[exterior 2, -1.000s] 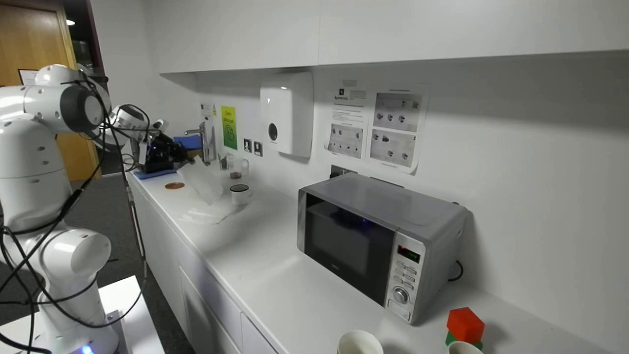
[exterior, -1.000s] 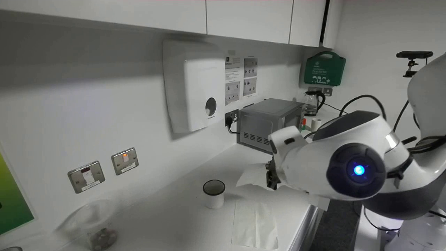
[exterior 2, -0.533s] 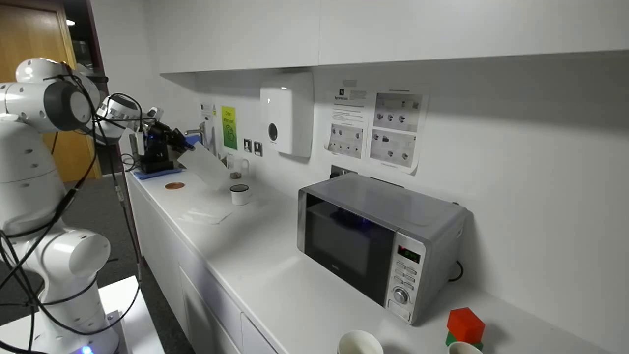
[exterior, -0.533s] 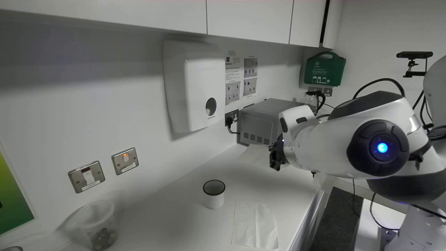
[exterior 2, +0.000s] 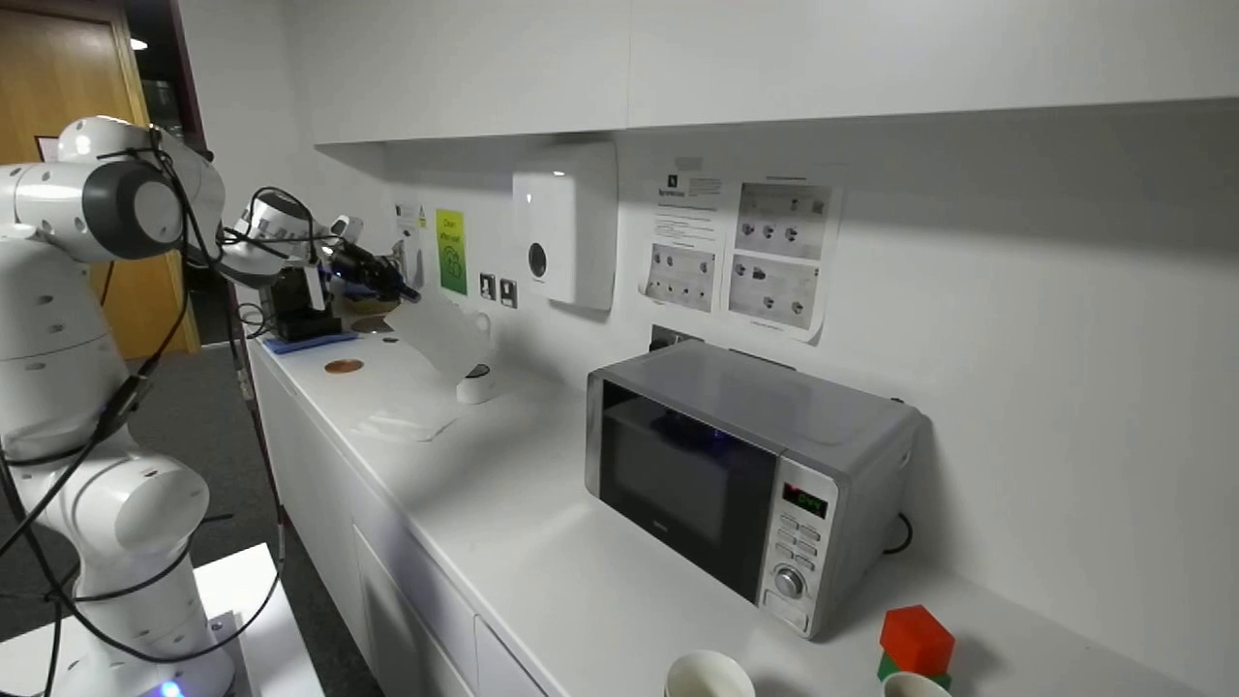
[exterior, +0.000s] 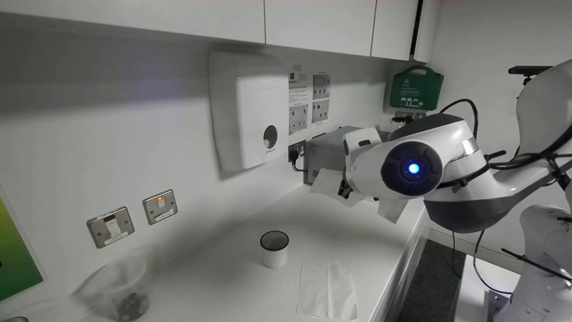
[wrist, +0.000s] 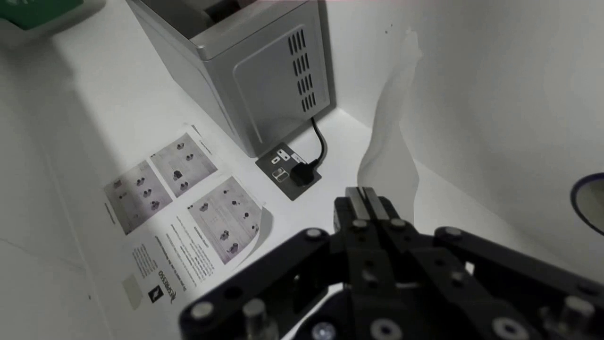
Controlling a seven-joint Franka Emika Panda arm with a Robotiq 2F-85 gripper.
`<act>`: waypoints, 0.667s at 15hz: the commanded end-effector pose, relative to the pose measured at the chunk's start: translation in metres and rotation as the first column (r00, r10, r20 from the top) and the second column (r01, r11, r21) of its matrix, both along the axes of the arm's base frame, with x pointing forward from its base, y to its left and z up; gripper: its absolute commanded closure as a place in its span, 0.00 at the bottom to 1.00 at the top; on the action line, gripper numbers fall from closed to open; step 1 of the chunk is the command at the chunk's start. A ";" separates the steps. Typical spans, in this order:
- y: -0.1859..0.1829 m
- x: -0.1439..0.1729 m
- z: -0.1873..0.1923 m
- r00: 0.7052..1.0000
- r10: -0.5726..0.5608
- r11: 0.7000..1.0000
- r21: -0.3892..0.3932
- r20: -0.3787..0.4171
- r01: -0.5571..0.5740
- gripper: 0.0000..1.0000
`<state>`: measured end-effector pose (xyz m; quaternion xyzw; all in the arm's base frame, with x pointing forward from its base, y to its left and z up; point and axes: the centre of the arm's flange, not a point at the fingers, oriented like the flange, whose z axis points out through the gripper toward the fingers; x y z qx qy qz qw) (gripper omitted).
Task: Separate the napkins on the counter
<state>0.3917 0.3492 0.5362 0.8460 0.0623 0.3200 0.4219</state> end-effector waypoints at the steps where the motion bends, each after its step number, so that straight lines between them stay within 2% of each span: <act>1: -0.034 0.012 -0.004 0.998 -0.055 0.997 -0.049 0.006 0.056 1.00; 5: -0.062 0.027 -0.027 0.993 -0.113 0.991 -0.072 -0.029 0.111 1.00; 10: -0.092 0.042 -0.074 0.979 -0.177 0.977 -0.136 -0.102 0.163 1.00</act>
